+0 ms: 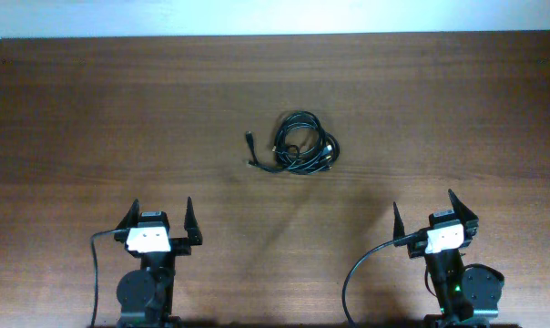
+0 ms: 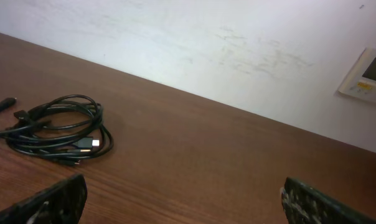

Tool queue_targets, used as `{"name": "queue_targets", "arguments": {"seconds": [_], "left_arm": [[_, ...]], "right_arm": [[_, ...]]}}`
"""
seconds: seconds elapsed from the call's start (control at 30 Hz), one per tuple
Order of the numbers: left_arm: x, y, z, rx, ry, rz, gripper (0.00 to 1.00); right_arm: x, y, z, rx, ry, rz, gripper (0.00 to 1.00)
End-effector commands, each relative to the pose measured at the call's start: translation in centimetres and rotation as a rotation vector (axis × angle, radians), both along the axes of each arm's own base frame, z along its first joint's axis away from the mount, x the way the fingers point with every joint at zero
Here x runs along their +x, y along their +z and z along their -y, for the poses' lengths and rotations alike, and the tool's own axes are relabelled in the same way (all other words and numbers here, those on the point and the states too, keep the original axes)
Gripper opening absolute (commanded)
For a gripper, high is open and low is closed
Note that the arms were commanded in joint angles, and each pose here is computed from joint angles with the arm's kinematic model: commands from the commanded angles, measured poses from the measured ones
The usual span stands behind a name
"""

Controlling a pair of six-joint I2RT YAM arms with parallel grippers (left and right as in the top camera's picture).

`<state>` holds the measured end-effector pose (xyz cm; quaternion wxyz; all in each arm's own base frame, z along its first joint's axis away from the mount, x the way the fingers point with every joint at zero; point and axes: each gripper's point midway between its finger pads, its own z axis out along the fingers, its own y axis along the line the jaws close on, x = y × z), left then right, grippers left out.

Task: Untangle cables

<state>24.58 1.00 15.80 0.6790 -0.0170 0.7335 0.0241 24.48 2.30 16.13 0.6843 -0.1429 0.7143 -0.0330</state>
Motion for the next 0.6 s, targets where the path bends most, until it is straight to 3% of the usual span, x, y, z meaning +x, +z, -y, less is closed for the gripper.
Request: {"name": "queue_targets", "arguments": {"seconds": [0.0,0.43,0.47,0.57], "left_arm": [[0.00,-0.19,0.07,0.015,-0.007,-0.005,0.99],[0.00,-0.19,0.07,0.015,-0.007,-0.005,0.99],[0.00,-0.19,0.07,0.015,-0.007,-0.005,0.99],[0.00,-0.18,0.07,0.014,-0.007,-0.005,0.99]], "right_arm": [[0.01,-0.27,0.30,0.013,-0.016,-0.007,0.99],[0.01,-0.26,0.30,0.014,-0.016,-0.007,0.99],[-0.02,-0.25,0.09,0.081,-0.008,-0.016,0.99],[-0.07,-0.28,-0.25,0.701,-0.029,-0.117,0.99]]}}
